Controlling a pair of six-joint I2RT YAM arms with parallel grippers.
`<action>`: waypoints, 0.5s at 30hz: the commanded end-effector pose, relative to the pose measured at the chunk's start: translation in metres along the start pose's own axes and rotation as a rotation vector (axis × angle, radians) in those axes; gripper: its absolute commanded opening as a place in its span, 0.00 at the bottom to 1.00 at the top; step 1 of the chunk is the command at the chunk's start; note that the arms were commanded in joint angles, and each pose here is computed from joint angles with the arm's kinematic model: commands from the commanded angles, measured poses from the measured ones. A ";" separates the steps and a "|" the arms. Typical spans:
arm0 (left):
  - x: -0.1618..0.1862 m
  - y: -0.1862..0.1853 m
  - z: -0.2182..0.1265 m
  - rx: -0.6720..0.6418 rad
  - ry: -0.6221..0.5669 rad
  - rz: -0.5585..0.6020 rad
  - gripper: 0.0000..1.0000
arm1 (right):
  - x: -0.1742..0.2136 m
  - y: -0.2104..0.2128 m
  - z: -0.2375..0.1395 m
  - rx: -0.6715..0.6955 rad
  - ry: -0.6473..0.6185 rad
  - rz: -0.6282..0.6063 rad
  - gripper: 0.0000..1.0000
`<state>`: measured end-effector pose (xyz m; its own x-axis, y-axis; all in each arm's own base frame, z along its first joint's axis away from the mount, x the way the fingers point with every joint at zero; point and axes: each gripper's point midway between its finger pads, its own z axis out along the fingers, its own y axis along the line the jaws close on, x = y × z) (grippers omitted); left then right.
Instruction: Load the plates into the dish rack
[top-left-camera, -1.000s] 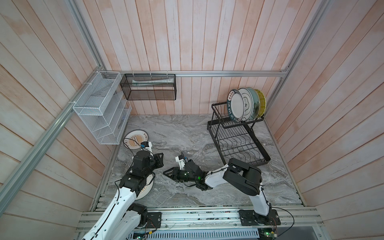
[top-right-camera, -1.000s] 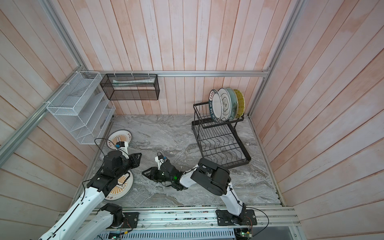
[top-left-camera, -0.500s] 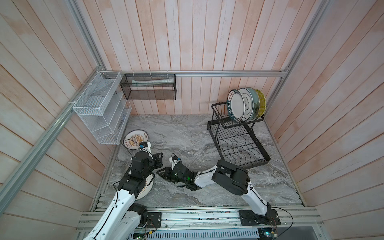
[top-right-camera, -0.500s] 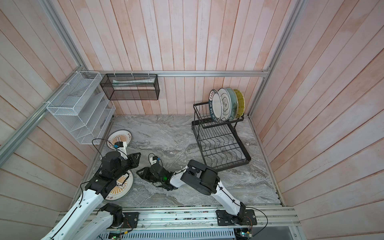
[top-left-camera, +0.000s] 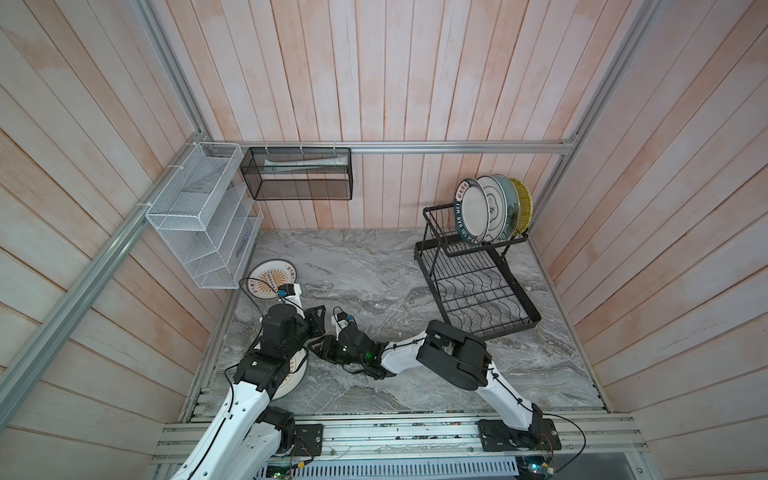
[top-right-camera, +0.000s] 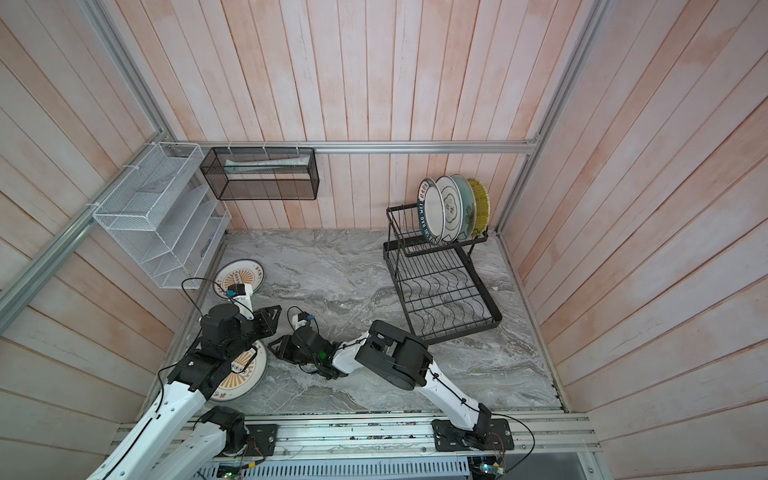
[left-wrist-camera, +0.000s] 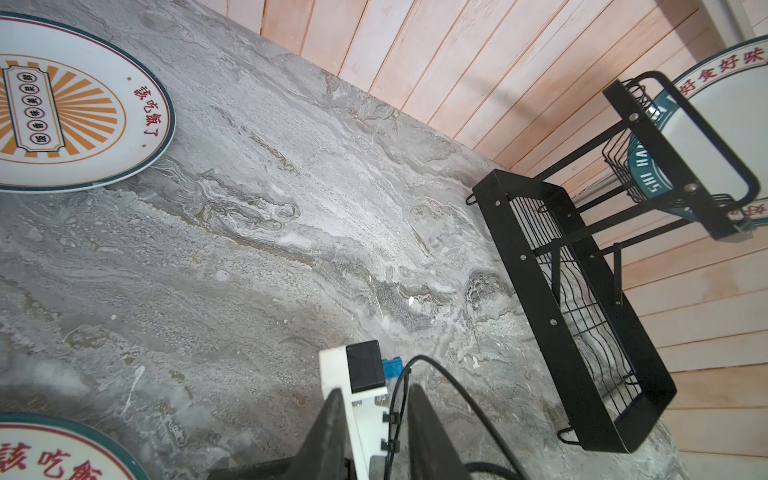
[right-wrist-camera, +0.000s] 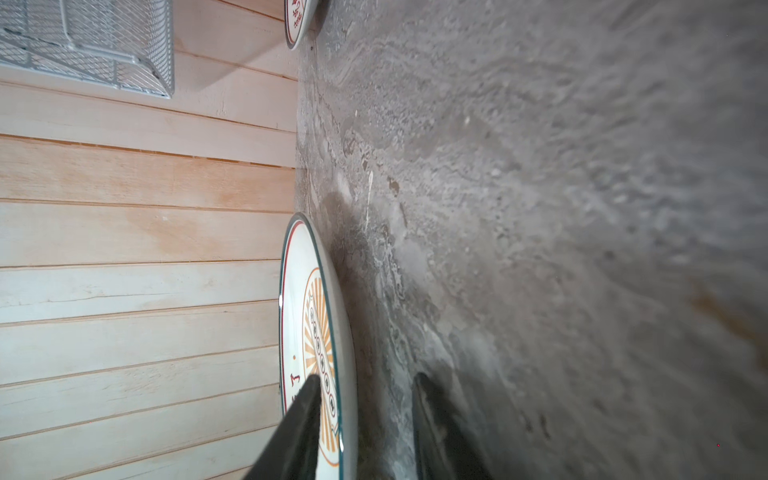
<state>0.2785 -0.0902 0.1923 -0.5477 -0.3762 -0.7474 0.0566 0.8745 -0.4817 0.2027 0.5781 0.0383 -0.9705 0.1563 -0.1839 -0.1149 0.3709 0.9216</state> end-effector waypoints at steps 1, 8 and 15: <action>0.000 -0.004 -0.003 0.017 -0.004 -0.005 0.28 | 0.013 -0.008 0.010 0.015 0.053 -0.033 0.38; -0.001 -0.005 -0.004 0.020 0.000 -0.004 0.28 | 0.019 -0.009 0.021 0.019 0.087 -0.046 0.36; -0.002 -0.004 -0.006 0.013 -0.003 0.003 0.28 | 0.021 -0.008 0.025 0.016 0.102 -0.055 0.31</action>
<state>0.2772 -0.0902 0.1933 -0.5471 -0.3823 -0.7446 0.0557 0.8710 -0.4882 0.1955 0.6003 0.0386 -0.9770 0.0774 -0.1985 -0.1592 0.3538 0.9217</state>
